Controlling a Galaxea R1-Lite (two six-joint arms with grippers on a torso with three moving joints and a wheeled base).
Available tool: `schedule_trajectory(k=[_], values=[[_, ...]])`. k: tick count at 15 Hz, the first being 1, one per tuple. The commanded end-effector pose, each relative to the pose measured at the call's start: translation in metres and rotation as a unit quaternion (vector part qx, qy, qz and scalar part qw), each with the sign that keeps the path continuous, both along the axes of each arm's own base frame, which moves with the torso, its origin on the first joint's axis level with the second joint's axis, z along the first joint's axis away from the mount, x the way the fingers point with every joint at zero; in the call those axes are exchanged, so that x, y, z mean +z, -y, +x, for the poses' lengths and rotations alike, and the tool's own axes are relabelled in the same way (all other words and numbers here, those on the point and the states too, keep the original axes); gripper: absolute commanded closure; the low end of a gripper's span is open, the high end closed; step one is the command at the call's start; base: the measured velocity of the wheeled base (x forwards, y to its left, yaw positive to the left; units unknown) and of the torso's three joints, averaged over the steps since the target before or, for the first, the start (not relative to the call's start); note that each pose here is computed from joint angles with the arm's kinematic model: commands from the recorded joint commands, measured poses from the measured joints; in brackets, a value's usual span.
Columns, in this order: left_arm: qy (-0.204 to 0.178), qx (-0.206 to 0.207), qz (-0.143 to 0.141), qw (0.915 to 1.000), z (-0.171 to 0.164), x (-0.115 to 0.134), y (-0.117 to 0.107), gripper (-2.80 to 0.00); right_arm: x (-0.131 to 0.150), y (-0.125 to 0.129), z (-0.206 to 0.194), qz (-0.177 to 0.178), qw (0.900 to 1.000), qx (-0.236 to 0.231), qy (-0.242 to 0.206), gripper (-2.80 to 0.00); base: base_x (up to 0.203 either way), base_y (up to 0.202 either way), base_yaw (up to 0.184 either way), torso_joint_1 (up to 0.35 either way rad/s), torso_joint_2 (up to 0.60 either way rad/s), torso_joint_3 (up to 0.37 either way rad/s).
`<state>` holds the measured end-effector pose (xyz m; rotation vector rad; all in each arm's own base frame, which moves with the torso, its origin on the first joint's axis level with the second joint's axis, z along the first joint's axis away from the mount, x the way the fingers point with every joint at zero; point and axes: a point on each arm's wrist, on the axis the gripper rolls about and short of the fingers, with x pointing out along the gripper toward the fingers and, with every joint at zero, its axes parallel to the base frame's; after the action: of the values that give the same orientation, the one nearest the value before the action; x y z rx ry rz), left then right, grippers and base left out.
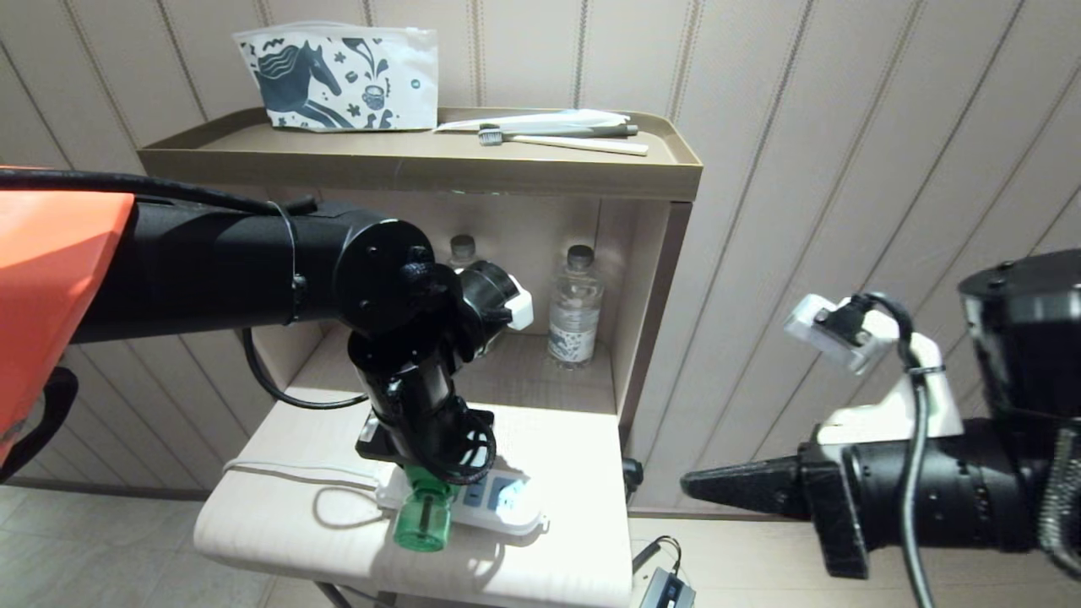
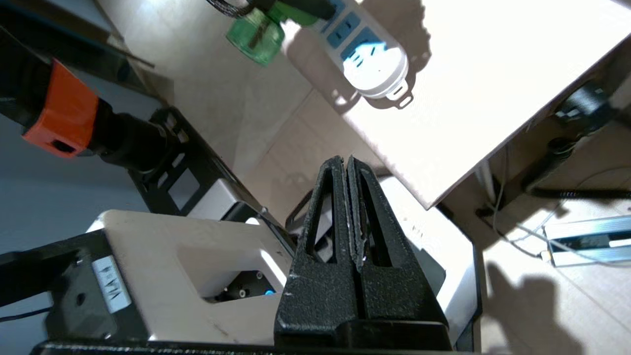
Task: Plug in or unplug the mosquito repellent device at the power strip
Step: Hold the socket with your right hand and unplug it with your left hand
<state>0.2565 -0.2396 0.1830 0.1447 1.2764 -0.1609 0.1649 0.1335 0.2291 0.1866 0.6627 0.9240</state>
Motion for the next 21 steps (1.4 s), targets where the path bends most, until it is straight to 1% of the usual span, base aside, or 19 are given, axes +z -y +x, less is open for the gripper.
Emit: schedule_trajectory(k=[1,2,4,6,7,8,10,13,16,21], values=[[-0.004,-0.001,0.003,1.0,-0.002,-0.002,0.001,0.0,-0.034,-0.029,0.025,-0.032,0.998,0.018,-0.043,0.0,0.0,0.0,0.0,0.0,0.0,0.0],[-0.003,-0.001,0.003,1.0,-0.002,-0.001,0.001,0.0,-0.044,-0.041,0.032,-0.032,0.998,0.027,-0.04,0.0,0.0,0.0,0.0,0.0,0.0,0.0],[-0.006,-0.002,0.005,1.0,-0.001,-0.003,0.002,0.0,-0.052,-0.051,0.038,-0.027,0.998,0.035,-0.033,0.0,0.0,0.0,0.0,0.0,0.0,0.0],[-0.007,-0.002,0.006,1.0,0.0,-0.005,0.003,0.0,-0.082,-0.07,0.058,-0.052,0.996,0.036,-0.063,0.0,0.0,0.0,0.0,0.0,0.0,0.0],[-0.009,-0.002,0.007,0.9999,0.0,-0.007,0.003,0.0,-0.094,-0.077,0.066,-0.059,0.995,0.037,-0.071,0.0,0.0,0.0,0.0,0.0,0.0,0.0],[-0.011,-0.001,0.009,0.9999,0.001,-0.01,0.005,0.0,-0.1,-0.083,0.074,-0.058,0.995,0.038,-0.07,0.0,0.0,0.0,0.0,0.0,0.0,0.0],[-0.016,0.001,0.012,0.9998,0.003,-0.015,0.007,0.0,-0.105,-0.092,0.082,-0.048,0.997,0.038,-0.057,0.0,0.0,0.0,0.0,0.0,0.0,0.0],[-0.018,0.004,0.013,0.9997,0.004,-0.017,0.007,0.0,-0.113,-0.099,0.086,-0.051,0.996,0.042,-0.059,0.0,0.0,0.0,0.0,0.0,0.0,0.0],[-0.018,0.005,0.013,0.9997,0.007,-0.022,0.01,0.0,-0.112,-0.102,0.087,-0.049,0.996,0.044,-0.056,0.0,0.0,0.0,0.0,0.0,0.0,0.0],[-0.017,0.005,0.012,0.9998,0.01,-0.027,0.013,0.0,-0.11,-0.113,0.087,-0.044,0.996,0.055,-0.049,0.0,0.0,0.0,0.0,0.0,0.0,0.0]])
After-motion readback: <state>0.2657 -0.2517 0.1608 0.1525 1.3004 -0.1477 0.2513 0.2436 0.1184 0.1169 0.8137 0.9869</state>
